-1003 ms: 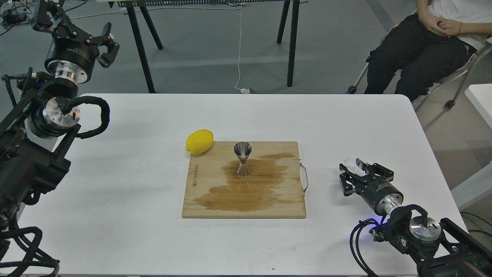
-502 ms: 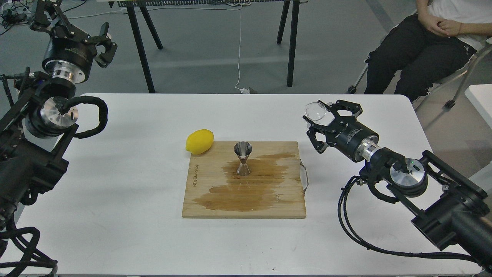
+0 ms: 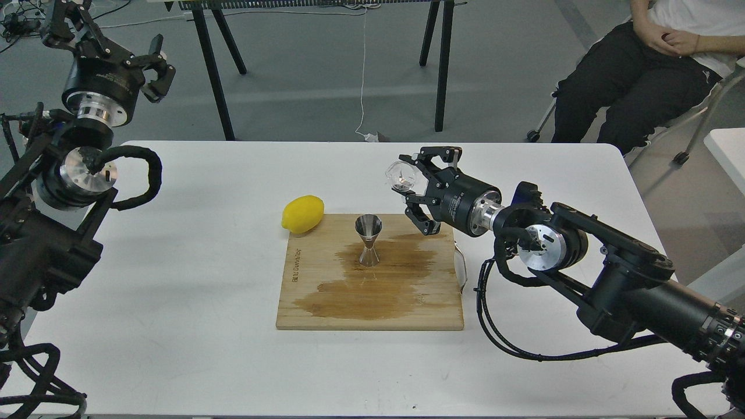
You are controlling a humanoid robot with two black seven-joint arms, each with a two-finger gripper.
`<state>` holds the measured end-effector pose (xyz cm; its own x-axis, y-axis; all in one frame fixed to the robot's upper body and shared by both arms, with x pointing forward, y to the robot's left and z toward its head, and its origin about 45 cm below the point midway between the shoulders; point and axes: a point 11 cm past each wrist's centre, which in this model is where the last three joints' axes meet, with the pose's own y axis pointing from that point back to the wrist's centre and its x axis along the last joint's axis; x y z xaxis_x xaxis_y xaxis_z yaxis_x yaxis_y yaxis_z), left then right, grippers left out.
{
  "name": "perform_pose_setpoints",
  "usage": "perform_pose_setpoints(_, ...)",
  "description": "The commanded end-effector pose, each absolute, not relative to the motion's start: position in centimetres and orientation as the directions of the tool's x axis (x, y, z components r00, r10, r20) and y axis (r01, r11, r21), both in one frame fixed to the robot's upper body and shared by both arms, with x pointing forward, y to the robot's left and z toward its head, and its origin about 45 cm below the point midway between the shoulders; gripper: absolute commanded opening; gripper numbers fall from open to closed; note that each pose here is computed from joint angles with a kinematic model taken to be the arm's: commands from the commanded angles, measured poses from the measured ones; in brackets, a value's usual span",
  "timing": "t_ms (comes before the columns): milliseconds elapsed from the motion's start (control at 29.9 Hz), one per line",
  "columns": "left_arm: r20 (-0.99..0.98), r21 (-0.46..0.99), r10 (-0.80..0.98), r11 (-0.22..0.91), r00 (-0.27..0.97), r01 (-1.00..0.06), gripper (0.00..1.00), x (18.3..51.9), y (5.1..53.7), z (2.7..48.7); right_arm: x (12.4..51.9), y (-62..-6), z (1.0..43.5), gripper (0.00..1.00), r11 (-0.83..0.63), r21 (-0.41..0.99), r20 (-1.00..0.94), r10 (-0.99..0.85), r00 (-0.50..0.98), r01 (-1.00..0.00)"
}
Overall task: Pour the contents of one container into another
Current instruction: 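Tilt the held glass over the jigger to pour into it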
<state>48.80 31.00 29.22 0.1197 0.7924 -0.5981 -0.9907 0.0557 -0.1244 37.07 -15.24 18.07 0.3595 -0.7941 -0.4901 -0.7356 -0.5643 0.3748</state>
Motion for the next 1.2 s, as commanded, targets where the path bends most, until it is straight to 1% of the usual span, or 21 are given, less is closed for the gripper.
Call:
perform_pose_setpoints(0,-0.598,-0.124,0.792,0.057,0.120,-0.991,1.00,48.8,30.9,29.2,36.7,-14.3,17.6,0.34,-0.569,0.389,-0.428,-0.808,0.405,-0.725)
perform_pose_setpoints(535,-0.598,-0.124,0.793,0.054,0.118,-0.991,1.00,48.8,31.1,29.2,34.5,-10.2,15.8,0.34,-0.599,0.411,-0.321,-0.801,0.505,-0.688)
perform_pose_setpoints(669,-0.597,-0.125,0.793,0.054,0.119,-0.991,1.00,48.8,31.1,29.2,34.6,-10.3,15.7,0.34,-0.579,0.409,-0.271,-0.815,0.513,-0.705)
perform_pose_setpoints(869,-0.597,-0.124,0.794,0.053,0.117,-0.991,1.00,48.8,31.1,29.2,34.7,-9.9,15.9,0.34,-0.576,0.399,-0.264,-0.817,0.513,-0.713)
perform_pose_setpoints(1037,-0.597,-0.125,0.793,0.054,0.119,-0.991,1.00,48.8,31.1,29.2,34.6,-10.0,15.9,0.34,-0.572,0.385,-0.172,-0.816,0.553,-0.725)
perform_pose_setpoints(1170,-0.597,-0.124,0.794,0.053,0.117,-0.991,1.00,48.8,31.1,29.2,34.7,-10.0,15.9,0.34,-0.564,0.381,-0.147,-0.819,0.554,-0.733)
